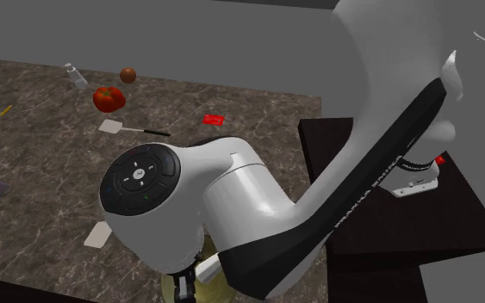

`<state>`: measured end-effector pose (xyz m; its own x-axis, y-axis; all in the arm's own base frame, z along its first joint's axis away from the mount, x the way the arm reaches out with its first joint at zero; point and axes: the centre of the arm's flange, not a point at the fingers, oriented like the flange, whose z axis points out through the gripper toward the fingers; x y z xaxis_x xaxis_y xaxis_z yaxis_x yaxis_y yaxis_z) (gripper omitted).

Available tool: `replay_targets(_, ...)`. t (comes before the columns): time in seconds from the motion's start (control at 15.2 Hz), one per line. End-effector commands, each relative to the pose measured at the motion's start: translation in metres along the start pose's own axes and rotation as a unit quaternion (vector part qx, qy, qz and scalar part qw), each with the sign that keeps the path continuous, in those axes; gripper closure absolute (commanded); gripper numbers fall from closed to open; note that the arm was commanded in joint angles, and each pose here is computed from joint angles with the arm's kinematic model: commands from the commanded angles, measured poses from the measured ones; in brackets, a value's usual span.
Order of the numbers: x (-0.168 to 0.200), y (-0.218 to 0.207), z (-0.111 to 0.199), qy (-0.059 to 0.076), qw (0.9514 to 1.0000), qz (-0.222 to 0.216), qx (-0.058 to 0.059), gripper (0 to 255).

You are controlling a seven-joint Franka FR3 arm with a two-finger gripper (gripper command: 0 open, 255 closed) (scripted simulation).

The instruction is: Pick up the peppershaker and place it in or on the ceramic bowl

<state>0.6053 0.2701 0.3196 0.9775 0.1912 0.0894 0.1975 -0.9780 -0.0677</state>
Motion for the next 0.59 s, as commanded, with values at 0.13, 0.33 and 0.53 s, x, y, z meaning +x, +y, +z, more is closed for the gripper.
replay_targets(0.13,-0.002,-0.001,-0.034,0.0,1.0,0.0,0.0,0)
replay_targets(0.33,-0.002,-0.001,-0.034,0.0,1.0,0.0,0.0,0)
replay_targets(0.53,-0.002,-0.001,-0.034,0.0,1.0,0.0,0.0,0)
